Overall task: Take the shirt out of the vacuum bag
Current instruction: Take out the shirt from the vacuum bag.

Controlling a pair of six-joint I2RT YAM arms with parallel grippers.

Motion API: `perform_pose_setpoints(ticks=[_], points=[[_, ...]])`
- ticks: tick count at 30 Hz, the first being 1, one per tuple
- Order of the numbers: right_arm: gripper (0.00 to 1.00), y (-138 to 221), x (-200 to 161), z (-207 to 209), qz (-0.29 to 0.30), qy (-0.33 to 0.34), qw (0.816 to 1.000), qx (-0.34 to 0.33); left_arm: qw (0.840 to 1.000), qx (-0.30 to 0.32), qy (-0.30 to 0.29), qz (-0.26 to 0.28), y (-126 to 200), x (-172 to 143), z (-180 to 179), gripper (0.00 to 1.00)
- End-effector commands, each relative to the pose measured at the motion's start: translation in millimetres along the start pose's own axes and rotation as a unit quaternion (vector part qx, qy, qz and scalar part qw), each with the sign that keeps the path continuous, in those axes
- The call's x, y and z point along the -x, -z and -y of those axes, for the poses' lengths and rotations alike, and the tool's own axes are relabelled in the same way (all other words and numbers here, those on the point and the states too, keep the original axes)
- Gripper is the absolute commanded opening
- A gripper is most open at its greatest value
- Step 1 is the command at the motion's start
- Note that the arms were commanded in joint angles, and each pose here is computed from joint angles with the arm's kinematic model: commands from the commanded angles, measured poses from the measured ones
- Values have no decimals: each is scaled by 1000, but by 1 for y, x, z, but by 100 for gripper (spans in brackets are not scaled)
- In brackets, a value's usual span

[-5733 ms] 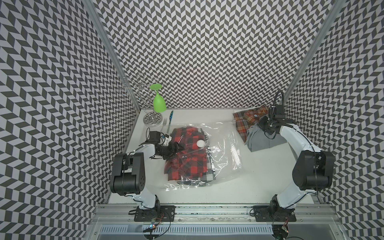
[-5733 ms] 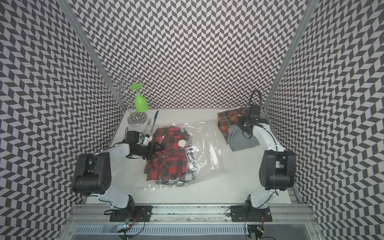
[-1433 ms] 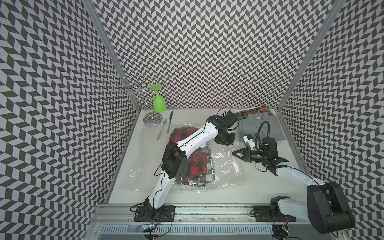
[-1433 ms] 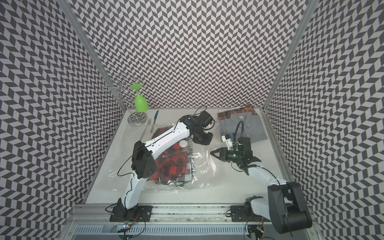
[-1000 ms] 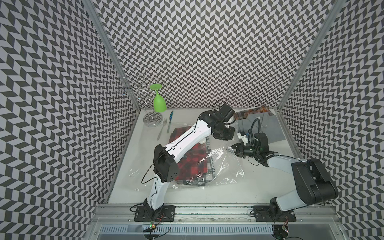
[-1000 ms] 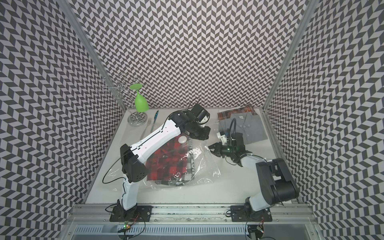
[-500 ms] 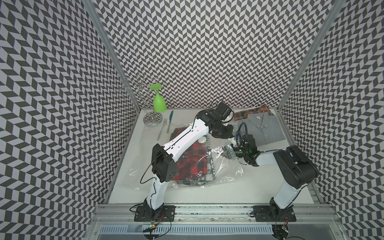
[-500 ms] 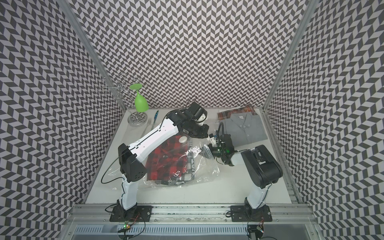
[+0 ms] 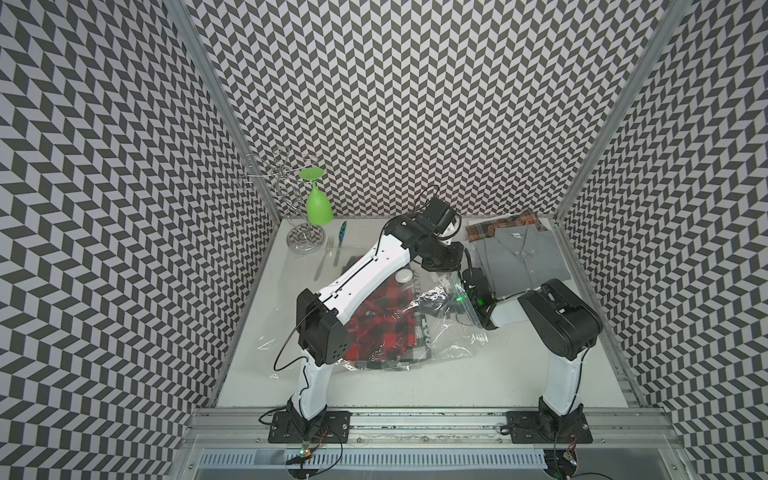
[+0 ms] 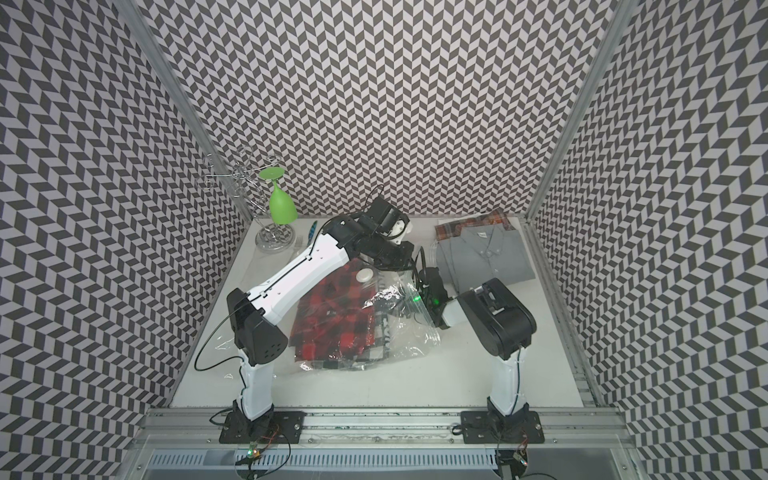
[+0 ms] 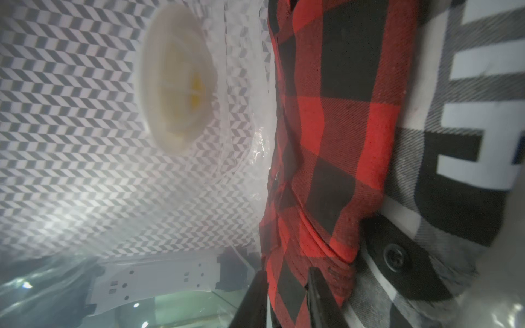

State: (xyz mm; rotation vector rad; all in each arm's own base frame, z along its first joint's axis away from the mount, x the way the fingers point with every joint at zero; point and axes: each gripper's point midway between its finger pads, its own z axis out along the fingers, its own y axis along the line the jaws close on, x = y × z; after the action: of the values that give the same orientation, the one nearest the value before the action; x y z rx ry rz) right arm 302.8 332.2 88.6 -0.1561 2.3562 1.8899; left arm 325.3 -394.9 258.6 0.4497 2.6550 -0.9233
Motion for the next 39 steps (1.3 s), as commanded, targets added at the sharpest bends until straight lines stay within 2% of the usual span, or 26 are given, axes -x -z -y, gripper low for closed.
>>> perform_pose_setpoints(ticks=[1, 12, 20, 25, 35, 39], points=[[30, -10, 7, 0, 3, 24, 1000, -3, 998, -57, -10, 32, 26, 11, 28, 0], [35, -15, 15, 35, 10, 15, 997, -71, 998, -59, -6, 35, 31, 9, 24, 0], [42, -8, 18, 37, 22, 31, 993, -114, 998, -52, 1, 37, 36, 6, 11, 0], [47, -12, 21, 34, 25, 30, 995, -94, 998, -53, 3, 33, 36, 3, 8, 0], [52, -20, 26, 37, 23, 40, 993, -106, 998, -55, -1, 32, 40, -1, 6, 0], [53, -11, 27, 37, 23, 65, 987, -146, 998, -49, 1, 33, 44, -3, 1, 0]])
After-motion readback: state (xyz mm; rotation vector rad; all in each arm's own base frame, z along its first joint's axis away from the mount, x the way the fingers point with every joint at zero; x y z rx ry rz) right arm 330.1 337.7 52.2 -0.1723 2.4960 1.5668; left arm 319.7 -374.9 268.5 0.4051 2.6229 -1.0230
